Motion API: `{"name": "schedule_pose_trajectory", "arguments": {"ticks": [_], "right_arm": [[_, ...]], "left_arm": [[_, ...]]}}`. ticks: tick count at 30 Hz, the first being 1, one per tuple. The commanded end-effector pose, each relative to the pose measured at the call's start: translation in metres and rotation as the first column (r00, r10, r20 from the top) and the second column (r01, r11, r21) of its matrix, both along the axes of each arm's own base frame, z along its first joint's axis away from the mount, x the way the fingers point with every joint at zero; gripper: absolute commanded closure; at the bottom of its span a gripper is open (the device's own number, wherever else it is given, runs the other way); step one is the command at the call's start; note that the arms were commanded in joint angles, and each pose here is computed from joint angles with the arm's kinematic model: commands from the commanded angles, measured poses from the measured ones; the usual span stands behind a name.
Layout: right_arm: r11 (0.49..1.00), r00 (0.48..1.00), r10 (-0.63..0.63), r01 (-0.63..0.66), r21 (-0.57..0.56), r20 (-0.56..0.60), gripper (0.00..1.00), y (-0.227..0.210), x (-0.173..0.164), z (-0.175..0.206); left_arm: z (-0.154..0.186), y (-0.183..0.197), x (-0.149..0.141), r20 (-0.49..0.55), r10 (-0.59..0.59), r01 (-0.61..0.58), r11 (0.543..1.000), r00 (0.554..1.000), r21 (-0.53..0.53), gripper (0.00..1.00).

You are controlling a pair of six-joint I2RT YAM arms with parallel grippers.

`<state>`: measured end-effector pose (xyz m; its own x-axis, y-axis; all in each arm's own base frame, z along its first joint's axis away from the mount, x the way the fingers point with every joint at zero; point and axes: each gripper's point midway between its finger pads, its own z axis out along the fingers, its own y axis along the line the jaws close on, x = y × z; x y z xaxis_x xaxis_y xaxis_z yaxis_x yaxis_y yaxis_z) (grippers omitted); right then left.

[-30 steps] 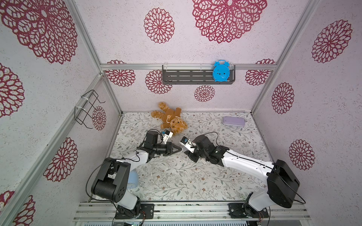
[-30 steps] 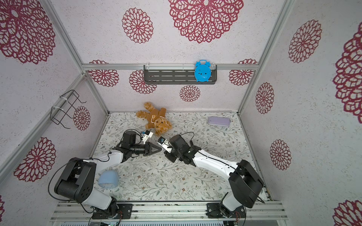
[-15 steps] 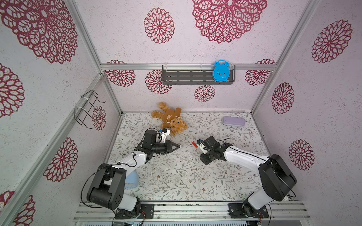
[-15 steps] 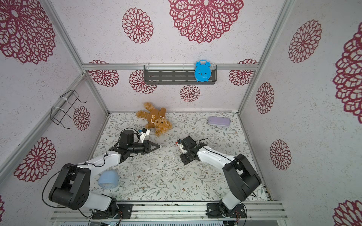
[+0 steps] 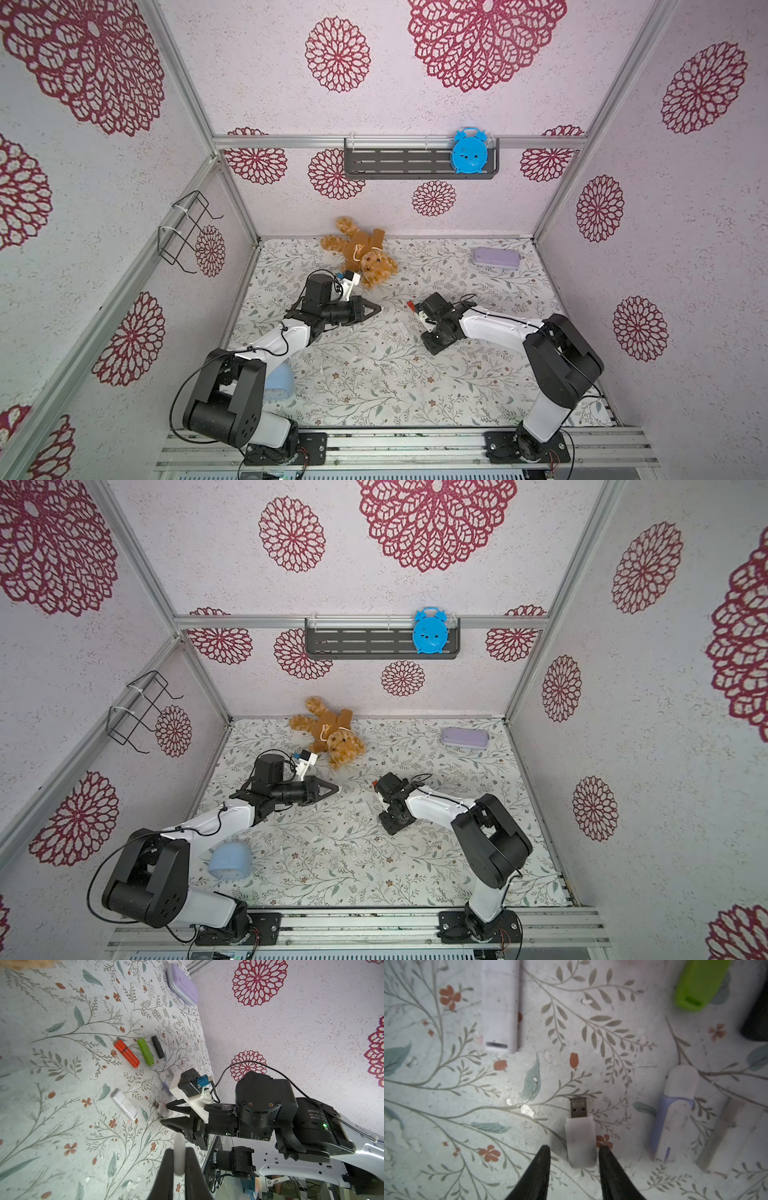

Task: Close the usb drive cover
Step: Pick up the USB drive from the center of the board.

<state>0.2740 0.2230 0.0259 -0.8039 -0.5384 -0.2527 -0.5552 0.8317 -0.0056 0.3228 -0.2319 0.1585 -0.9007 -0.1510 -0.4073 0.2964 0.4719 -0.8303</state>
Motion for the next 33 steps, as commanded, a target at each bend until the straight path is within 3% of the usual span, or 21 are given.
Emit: {"name": "schedule_pose_trajectory", "arguments": {"ticks": [1,18,33], "right_arm": [[0.998,1.000,-0.002,0.002,-0.061,-0.005,0.59,-0.008,0.000,0.001],[0.994,0.998,0.007,-0.014,-0.111,-0.065,0.63,-0.009,-0.004,-0.020],[0.994,0.999,0.035,-0.038,-0.098,-0.037,0.79,-0.005,-0.001,-0.007]], "left_arm": [[0.006,-0.004,0.000,0.031,-0.022,0.022,1.000,0.999,-0.004,0.92],[0.002,-0.004,0.000,0.021,-0.028,0.028,1.000,0.999,0.001,0.92],[0.000,-0.005,-0.001,0.013,-0.037,0.037,0.999,0.999,0.005,0.93]]}}
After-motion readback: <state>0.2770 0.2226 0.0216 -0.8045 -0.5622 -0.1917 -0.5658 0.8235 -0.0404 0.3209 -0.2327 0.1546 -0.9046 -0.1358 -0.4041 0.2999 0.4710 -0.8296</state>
